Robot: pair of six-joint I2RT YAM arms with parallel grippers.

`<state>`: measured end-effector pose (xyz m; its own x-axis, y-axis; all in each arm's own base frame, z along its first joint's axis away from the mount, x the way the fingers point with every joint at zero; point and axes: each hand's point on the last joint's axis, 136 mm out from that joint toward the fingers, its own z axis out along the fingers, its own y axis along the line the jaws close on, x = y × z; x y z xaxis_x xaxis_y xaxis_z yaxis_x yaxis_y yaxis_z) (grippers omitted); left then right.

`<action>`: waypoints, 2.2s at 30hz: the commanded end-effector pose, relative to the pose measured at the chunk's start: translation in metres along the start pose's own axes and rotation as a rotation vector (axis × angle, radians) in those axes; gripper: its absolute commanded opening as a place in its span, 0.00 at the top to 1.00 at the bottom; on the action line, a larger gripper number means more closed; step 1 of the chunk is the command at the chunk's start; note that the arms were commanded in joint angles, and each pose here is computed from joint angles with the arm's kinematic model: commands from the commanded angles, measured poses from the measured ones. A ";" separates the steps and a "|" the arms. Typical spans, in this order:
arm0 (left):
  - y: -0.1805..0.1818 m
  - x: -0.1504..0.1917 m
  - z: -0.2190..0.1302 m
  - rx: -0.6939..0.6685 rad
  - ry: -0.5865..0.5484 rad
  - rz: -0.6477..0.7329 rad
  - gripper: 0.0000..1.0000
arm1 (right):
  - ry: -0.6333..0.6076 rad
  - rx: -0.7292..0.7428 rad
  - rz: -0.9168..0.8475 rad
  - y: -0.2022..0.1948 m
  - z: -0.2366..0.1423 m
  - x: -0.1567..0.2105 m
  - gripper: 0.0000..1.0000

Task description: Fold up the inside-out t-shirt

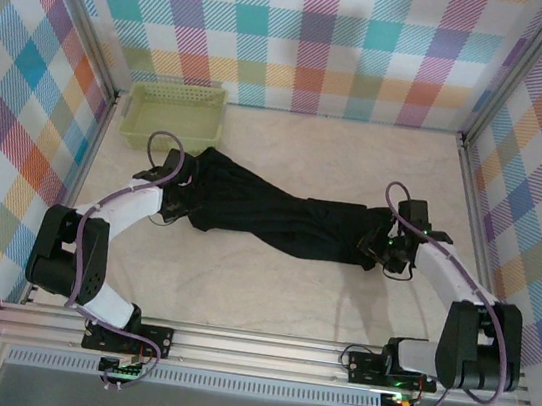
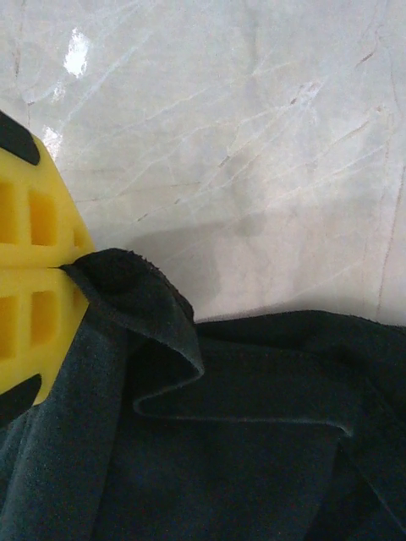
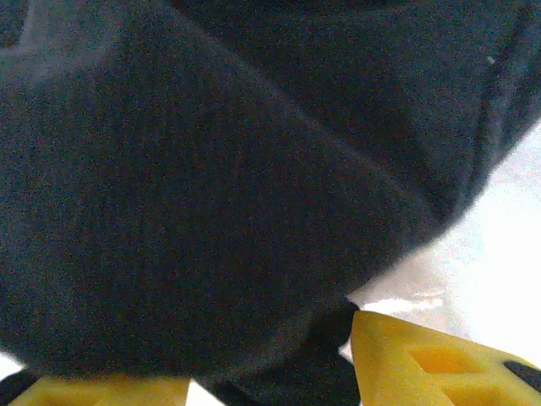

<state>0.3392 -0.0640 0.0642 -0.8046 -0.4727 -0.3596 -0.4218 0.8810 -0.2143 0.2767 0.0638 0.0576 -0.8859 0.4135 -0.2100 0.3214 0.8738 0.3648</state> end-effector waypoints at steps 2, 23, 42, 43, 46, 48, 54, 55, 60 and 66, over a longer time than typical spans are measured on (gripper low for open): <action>0.006 0.007 -0.004 -0.048 0.028 0.049 0.92 | -0.026 -0.063 -0.073 0.028 0.001 -0.021 0.54; -0.204 0.125 -0.115 0.353 -0.303 0.659 0.36 | -0.097 0.083 -0.060 0.031 -0.019 -0.067 0.43; -0.357 0.256 -0.057 0.602 -0.247 0.811 0.06 | -0.160 -0.082 -0.035 0.093 -0.077 -0.062 0.99; -0.359 0.254 -0.054 0.597 -0.253 0.789 0.04 | -0.165 -0.085 -0.030 0.093 -0.080 -0.062 0.99; -0.362 0.238 -0.040 0.558 -0.271 0.718 0.04 | -0.178 -0.091 -0.013 0.093 -0.085 -0.061 1.00; -0.362 0.228 -0.030 0.548 -0.267 0.675 0.11 | -0.186 -0.092 -0.004 0.092 -0.087 -0.061 1.00; -0.360 0.220 -0.025 0.540 -0.289 0.697 0.47 | -0.226 -0.029 0.011 0.080 -0.089 -0.068 1.00; -0.356 0.219 -0.024 0.535 -0.297 0.700 0.55 | -0.232 -0.024 0.014 0.080 -0.090 -0.071 1.00; -0.335 0.205 -0.024 0.503 -0.341 0.703 0.88 | -0.247 -0.011 0.024 0.081 -0.090 -0.085 1.00; -0.330 0.200 -0.042 0.572 -0.355 0.729 0.91 | -0.238 -0.009 0.007 0.086 -0.081 -0.094 1.00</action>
<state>0.2927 -0.4399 0.0518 -0.6438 0.1874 -0.7419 0.4281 0.8918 -0.1462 0.3496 0.0802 0.1755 -0.7885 0.4706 -0.3959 0.3286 0.8666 0.3755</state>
